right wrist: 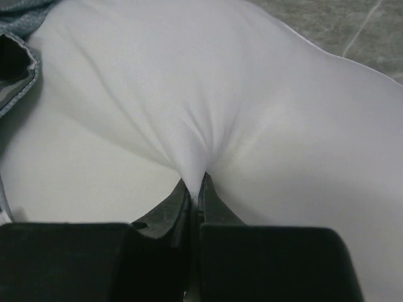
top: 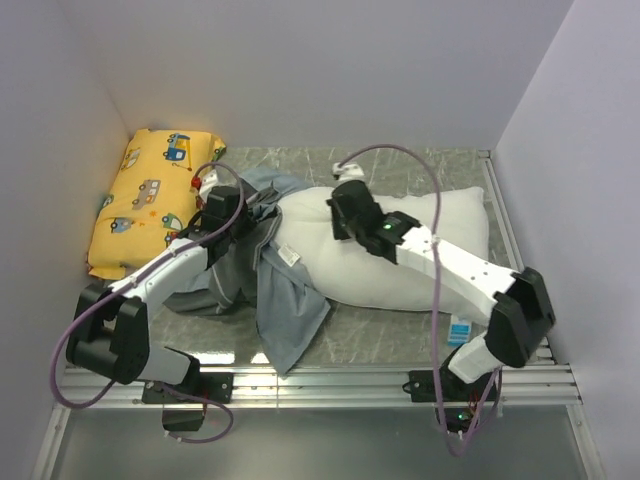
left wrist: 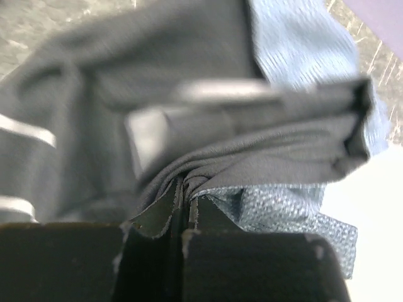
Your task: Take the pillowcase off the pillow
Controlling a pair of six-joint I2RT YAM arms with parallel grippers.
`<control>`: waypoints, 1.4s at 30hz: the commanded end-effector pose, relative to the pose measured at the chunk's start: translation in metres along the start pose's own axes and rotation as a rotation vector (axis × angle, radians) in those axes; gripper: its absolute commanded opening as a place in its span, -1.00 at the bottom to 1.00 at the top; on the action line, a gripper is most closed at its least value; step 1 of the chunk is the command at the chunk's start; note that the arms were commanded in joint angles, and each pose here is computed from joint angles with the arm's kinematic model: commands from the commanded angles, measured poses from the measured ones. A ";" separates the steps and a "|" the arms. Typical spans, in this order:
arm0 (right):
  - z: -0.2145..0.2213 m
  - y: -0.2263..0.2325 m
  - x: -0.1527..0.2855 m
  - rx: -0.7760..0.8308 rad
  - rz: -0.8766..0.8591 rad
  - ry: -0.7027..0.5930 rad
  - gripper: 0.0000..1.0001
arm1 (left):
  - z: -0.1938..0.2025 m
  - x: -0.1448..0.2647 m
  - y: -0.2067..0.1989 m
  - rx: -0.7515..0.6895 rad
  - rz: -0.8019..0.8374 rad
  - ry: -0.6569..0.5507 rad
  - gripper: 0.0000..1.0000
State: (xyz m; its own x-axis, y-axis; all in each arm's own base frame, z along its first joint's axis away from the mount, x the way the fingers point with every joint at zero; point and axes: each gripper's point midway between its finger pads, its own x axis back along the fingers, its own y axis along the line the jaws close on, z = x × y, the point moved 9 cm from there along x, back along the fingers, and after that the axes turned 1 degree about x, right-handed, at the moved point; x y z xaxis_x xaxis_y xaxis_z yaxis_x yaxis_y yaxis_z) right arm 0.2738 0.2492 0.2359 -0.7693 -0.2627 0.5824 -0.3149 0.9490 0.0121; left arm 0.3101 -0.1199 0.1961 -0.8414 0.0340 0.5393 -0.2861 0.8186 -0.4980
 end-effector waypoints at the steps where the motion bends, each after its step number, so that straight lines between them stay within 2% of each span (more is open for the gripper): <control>1: 0.006 -0.062 0.029 -0.085 0.160 0.028 -1.00 | 0.001 -0.019 0.023 0.039 -0.117 -0.024 -0.99; 5: -0.010 -0.082 0.067 -0.172 0.110 -0.098 -1.00 | -0.002 -0.026 0.029 0.045 -0.127 -0.024 -0.99; 19: -0.066 -0.102 0.139 -0.311 0.014 -0.345 -1.00 | -0.014 -0.030 0.043 0.081 -0.148 -0.038 -0.99; 26: -0.092 -0.103 0.162 -0.333 -0.056 -0.419 -1.00 | -0.023 -0.027 0.043 0.115 -0.143 -0.059 -0.99; 33: -0.107 -0.113 0.182 -0.362 -0.033 -0.489 -1.00 | -0.039 -0.017 0.043 0.142 -0.122 -0.100 -0.99; 42: -0.119 -0.122 0.209 -0.399 -0.068 -0.564 -1.00 | -0.057 -0.023 0.064 0.196 -0.154 -0.119 -0.99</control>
State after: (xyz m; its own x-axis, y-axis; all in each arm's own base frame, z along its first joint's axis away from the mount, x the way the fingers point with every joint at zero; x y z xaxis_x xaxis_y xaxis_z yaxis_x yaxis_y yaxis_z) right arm 0.2385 0.1364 0.3518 -0.7958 -0.3925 0.4611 -0.2437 0.9047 0.3495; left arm 0.3318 -0.0850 0.2091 -0.8694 0.1154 0.4805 -0.2757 0.6936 -0.6655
